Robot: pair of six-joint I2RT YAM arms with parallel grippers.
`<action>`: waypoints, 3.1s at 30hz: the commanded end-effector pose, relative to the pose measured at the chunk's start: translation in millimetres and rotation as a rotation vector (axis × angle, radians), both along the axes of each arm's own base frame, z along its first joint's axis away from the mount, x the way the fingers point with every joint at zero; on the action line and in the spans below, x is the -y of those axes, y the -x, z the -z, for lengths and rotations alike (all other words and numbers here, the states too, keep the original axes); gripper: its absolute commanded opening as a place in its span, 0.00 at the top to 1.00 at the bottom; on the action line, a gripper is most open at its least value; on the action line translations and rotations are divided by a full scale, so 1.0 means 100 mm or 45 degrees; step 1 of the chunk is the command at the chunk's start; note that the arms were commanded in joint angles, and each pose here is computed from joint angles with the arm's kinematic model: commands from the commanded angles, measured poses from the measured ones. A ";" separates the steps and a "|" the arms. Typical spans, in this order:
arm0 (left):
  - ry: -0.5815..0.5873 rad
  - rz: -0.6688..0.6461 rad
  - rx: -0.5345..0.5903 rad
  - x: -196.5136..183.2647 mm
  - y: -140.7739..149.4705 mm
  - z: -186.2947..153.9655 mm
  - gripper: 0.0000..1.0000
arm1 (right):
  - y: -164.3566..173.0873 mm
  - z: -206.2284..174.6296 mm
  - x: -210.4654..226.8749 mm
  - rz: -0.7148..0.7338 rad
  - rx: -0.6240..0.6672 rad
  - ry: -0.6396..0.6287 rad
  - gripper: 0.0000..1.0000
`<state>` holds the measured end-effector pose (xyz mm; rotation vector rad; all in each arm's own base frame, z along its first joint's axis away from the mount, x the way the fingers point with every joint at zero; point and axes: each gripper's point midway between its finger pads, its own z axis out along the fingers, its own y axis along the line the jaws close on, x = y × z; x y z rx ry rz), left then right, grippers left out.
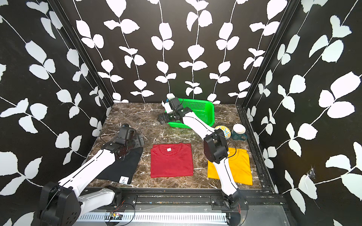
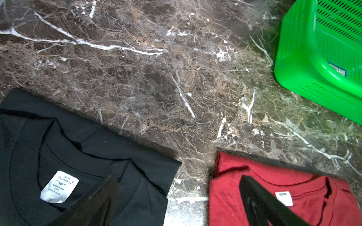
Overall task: Put the folded t-shirts into the basket
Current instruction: Adjust the bin at the center of the board, then pick up the T-shirt from the center of the board.
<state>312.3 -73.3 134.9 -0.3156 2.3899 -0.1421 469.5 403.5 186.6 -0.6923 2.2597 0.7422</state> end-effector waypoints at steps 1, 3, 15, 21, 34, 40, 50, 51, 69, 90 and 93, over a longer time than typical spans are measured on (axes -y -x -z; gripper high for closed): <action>-0.015 -0.032 0.016 -0.07 0.01 0.02 0.01 | -0.20 0.29 -0.03 0.085 -0.029 0.033 0.01; -0.017 -0.042 0.017 -0.08 0.01 0.02 0.01 | -0.24 0.42 -0.10 0.073 -0.065 0.017 0.01; -0.050 -0.068 0.062 -0.18 0.04 -0.01 0.01 | 0.33 0.45 -0.45 -0.393 -0.100 -0.116 0.33; -0.042 -0.060 0.053 -0.17 0.04 0.01 0.02 | 0.66 0.50 -0.26 -0.655 0.107 0.013 0.51; -0.003 -0.032 0.013 -0.08 0.01 0.10 0.02 | 1.19 0.57 -0.06 -1.199 0.555 0.244 0.70; -0.005 -0.030 0.004 -0.08 0.02 0.12 0.01 | 1.30 0.69 -0.09 -1.337 0.714 0.376 0.74; 0.001 -0.016 -0.009 -0.05 0.00 0.18 0.02 | 1.40 0.77 -0.03 -1.487 0.842 0.517 0.76; 0.000 -0.011 -0.016 -0.05 -0.01 0.19 0.01 | 1.39 0.75 -0.03 -1.479 0.849 0.522 0.74; 0.146 0.387 0.156 0.46 0.09 -0.22 0.02 | 1.87 -0.53 0.10 -0.933 0.745 -0.008 0.52; -0.069 0.493 0.233 0.62 0.11 -0.09 0.01 | 3.24 1.44 0.64 0.018 -0.679 0.253 0.53; -0.071 0.516 0.241 0.64 0.10 -0.06 0.01 | 3.43 1.67 0.93 0.055 -0.753 0.360 0.53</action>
